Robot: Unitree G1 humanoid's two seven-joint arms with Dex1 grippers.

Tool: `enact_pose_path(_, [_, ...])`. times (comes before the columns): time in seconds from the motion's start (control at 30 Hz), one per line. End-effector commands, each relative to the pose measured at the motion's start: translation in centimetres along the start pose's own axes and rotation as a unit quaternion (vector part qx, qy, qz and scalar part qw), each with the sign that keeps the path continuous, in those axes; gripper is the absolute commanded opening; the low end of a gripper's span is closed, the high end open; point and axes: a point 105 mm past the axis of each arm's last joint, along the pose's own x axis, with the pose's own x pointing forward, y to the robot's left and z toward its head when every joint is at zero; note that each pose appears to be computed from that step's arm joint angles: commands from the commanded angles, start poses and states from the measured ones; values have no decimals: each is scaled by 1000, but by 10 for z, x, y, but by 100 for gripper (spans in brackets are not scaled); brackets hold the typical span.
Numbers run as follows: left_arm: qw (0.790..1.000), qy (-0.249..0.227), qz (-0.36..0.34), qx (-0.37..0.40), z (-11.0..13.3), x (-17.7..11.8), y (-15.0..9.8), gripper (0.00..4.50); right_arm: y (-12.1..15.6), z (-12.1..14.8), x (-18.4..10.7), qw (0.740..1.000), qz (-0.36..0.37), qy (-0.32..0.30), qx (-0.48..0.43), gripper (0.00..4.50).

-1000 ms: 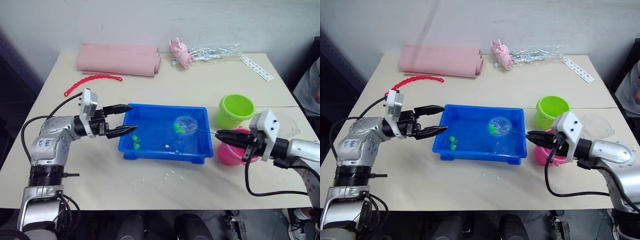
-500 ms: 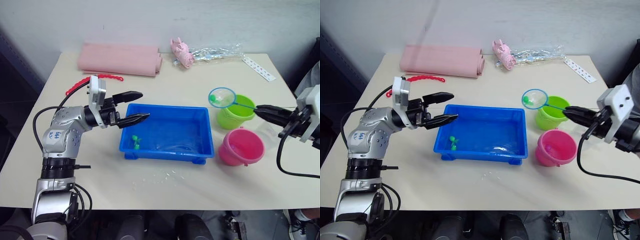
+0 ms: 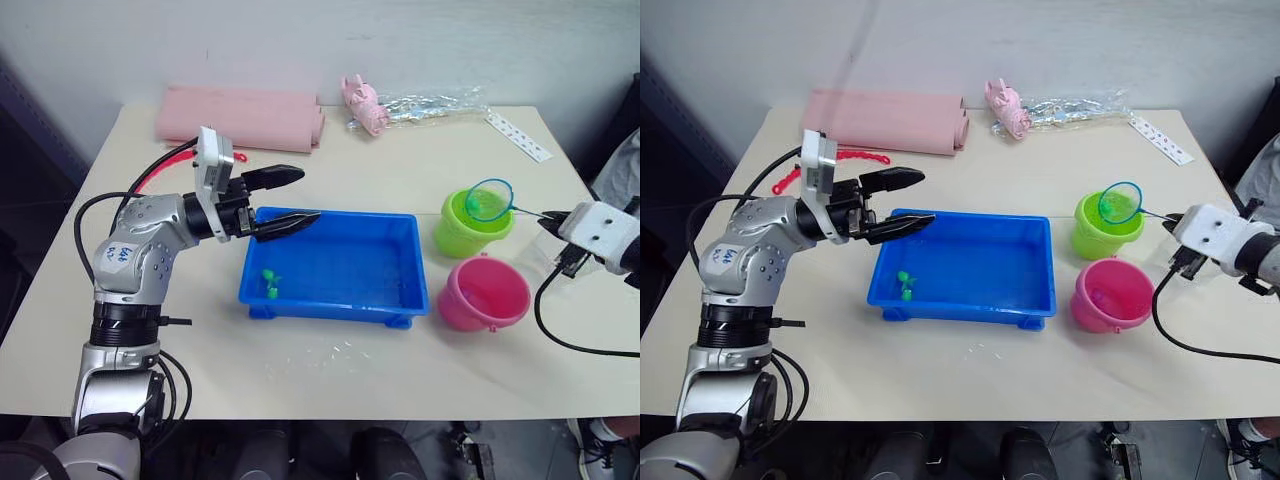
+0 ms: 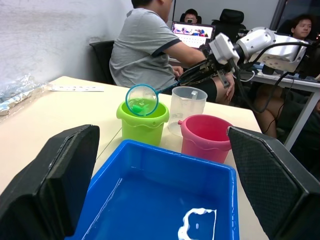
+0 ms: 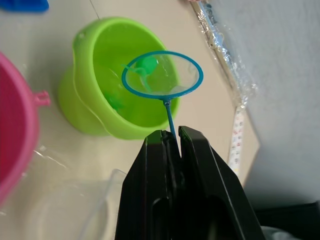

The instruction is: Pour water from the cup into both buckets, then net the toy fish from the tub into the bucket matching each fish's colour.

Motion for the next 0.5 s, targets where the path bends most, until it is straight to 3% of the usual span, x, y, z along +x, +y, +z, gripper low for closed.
enact_pose_path(0.03, [1000,-9,-13,19,5,1,-6,447,-14,10,-4,990,-19,-8,-136,0])
enact_pose_path(0.2, [1000,-10,-14,16,1,2,-7,447,-14,14,-4,965,-18,-11,-261,0])
enact_pose_path(0.5, [1000,-16,-15,12,-1,4,-9,447,-7,17,-9,925,-18,-29,-379,0])
